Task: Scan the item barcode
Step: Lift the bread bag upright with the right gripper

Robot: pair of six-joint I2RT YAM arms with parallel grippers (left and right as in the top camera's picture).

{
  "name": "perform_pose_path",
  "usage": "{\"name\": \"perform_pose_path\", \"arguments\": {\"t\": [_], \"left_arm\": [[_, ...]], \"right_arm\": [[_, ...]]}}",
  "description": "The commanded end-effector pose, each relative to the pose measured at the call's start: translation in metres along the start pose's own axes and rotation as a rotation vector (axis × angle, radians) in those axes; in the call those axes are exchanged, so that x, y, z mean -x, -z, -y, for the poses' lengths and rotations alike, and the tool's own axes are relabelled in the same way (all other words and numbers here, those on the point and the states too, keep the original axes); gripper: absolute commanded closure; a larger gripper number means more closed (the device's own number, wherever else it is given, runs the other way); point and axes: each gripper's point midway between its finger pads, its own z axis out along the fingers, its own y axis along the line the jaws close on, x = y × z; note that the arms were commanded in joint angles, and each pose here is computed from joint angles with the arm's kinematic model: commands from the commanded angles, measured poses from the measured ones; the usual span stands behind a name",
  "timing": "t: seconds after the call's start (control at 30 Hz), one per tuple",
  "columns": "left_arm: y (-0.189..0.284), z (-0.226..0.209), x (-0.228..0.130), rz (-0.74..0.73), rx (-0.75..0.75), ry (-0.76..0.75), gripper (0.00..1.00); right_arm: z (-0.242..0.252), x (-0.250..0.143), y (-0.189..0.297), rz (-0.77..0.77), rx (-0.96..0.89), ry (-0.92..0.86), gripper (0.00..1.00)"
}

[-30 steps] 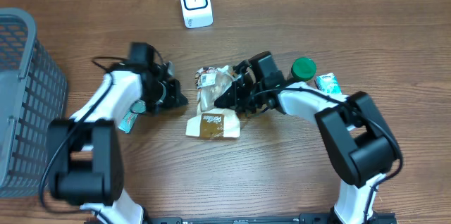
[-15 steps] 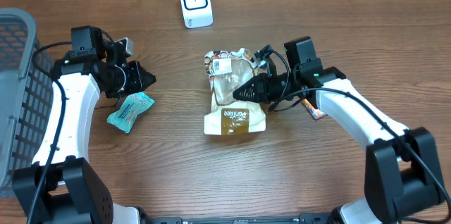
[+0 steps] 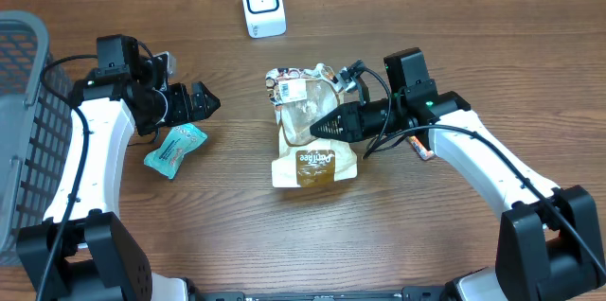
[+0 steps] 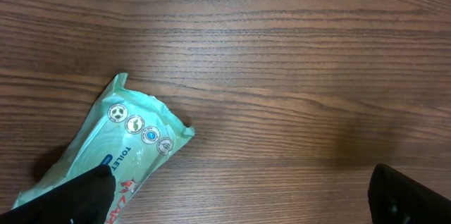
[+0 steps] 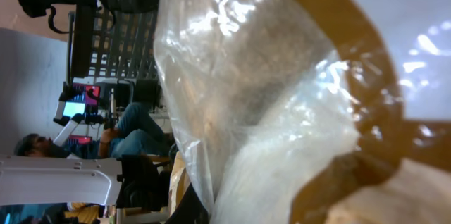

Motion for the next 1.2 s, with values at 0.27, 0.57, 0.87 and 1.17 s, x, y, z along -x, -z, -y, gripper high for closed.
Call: {"name": "perform_pose_path", "arguments": {"t": [0.27, 0.57, 0.87, 1.17], "left_arm": [[0.003, -0.002, 0.004, 0.015, 0.013, -0.012, 0.00], [0.003, -0.002, 0.004, 0.015, 0.013, -0.012, 0.00], [0.003, -0.002, 0.005, 0.016, 0.013, -0.013, 0.01], [0.003, -0.002, 0.005, 0.016, 0.013, -0.013, 0.01]], "right_arm": [[-0.034, 0.015, 0.005, 0.033, 0.069, 0.119, 0.96], [-0.069, 0.021, 0.016, 0.006, 0.163, 0.126, 0.96], [-0.091, 0.021, 0.026, -0.023, 0.184, 0.079, 0.96], [-0.100, 0.017, 0.030, -0.046, 0.218, 0.053, 0.96]]}}
